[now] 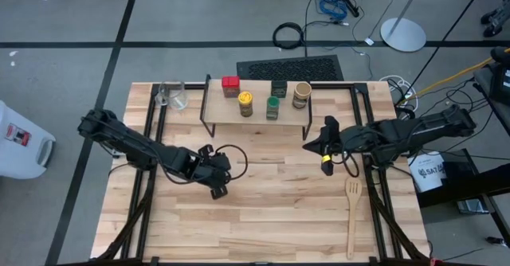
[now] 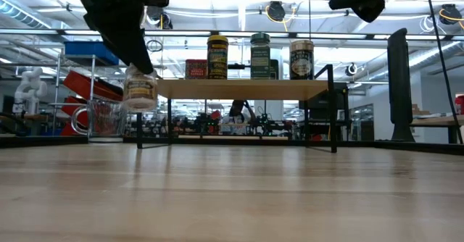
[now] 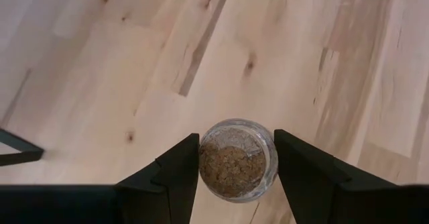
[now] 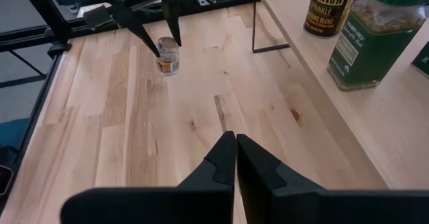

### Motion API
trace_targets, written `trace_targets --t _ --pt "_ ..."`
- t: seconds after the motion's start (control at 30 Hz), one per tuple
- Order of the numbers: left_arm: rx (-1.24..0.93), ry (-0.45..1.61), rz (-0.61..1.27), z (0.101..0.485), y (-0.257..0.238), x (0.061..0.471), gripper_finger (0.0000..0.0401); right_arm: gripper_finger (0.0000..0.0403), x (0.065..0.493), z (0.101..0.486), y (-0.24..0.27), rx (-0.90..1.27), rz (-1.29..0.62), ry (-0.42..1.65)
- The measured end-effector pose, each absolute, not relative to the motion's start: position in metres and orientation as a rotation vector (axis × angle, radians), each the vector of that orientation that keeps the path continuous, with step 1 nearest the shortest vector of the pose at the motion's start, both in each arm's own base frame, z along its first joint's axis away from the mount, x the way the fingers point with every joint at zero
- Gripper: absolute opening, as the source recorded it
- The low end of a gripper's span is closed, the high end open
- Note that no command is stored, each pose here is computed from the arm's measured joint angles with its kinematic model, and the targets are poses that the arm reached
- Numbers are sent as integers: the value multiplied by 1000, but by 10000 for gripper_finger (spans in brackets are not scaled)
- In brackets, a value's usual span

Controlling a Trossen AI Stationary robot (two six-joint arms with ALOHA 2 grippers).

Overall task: Shelf spices
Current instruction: Remove the brown seasoning bottle from the shelf

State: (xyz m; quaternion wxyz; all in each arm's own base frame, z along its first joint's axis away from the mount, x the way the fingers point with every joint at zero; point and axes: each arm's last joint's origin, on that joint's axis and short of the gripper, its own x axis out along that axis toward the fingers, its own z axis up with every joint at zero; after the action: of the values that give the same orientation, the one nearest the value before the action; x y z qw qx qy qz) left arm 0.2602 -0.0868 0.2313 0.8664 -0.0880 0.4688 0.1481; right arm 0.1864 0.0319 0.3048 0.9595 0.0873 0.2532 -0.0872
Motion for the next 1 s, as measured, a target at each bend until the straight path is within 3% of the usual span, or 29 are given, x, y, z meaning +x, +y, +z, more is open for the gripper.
trace_targets --t 0.7,1.0 --pt "-98 1143 389 182 -101 272 192 0 207 287 38 217 -181 602" --pt "-111 1152 367 179 -104 274 192 0 214 279 39 207 -186 640"
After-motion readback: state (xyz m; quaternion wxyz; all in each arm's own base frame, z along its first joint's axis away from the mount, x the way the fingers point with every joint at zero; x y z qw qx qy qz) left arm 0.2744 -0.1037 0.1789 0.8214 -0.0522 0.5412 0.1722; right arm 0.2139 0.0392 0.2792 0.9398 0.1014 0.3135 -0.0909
